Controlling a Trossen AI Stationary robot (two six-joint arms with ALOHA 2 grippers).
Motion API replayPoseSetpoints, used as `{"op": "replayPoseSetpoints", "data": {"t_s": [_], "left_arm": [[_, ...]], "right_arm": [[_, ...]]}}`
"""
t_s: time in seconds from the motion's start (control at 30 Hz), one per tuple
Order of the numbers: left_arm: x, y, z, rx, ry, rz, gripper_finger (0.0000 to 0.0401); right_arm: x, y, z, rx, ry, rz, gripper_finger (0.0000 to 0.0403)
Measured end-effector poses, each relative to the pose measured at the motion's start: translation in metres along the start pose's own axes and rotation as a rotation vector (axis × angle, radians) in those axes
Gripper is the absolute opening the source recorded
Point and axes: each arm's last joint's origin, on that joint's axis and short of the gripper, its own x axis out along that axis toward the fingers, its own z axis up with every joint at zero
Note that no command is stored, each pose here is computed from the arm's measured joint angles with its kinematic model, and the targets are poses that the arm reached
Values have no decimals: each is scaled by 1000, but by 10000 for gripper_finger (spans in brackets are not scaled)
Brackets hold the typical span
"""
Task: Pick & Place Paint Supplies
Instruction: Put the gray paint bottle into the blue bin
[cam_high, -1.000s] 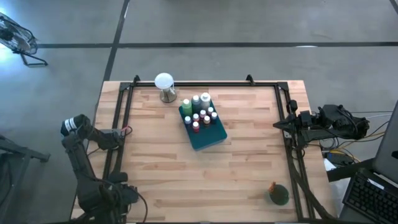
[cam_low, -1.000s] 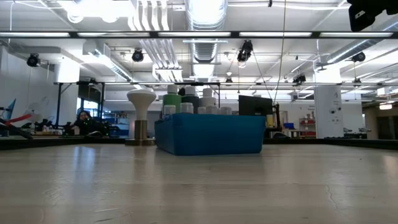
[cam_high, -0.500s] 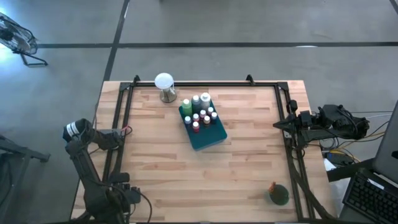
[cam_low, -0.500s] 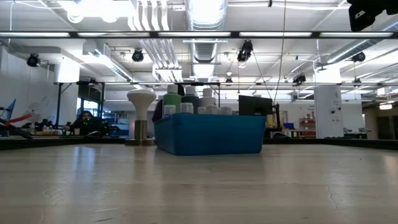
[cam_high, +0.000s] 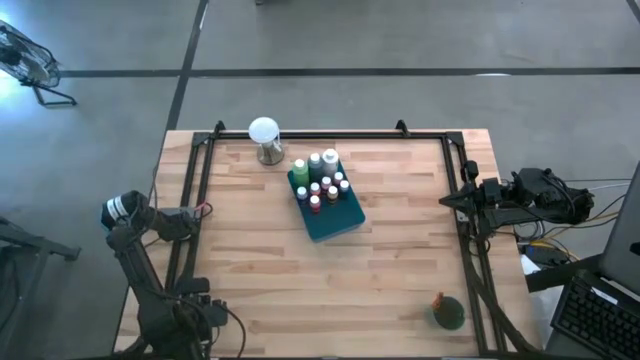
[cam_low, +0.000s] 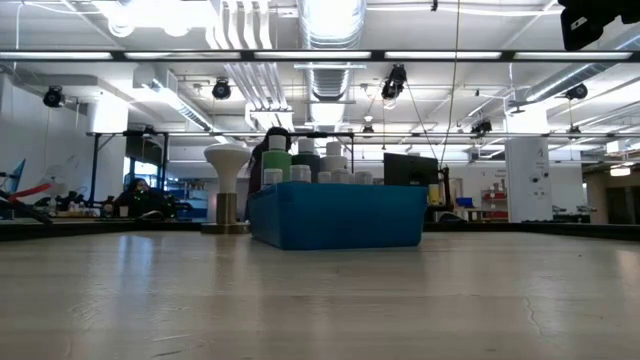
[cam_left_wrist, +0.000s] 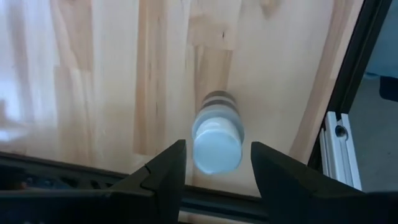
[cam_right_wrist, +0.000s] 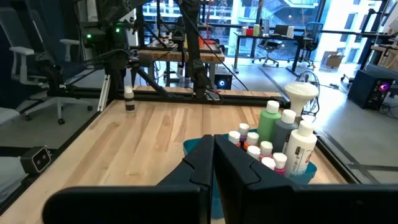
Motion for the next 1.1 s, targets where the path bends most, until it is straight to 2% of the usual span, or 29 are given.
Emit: {"op": "replayPoseSetpoints", "data": {"t_s": [0.17, 1.1], "left_arm": [[11, -1, 0, -3, -2, -18, 186], [22, 1, -1, -20, -4, -21, 167]], "right_arm": [[0, 0, 0, 0, -1, 0, 8], [0, 0, 0, 0, 0, 0, 8]]}}
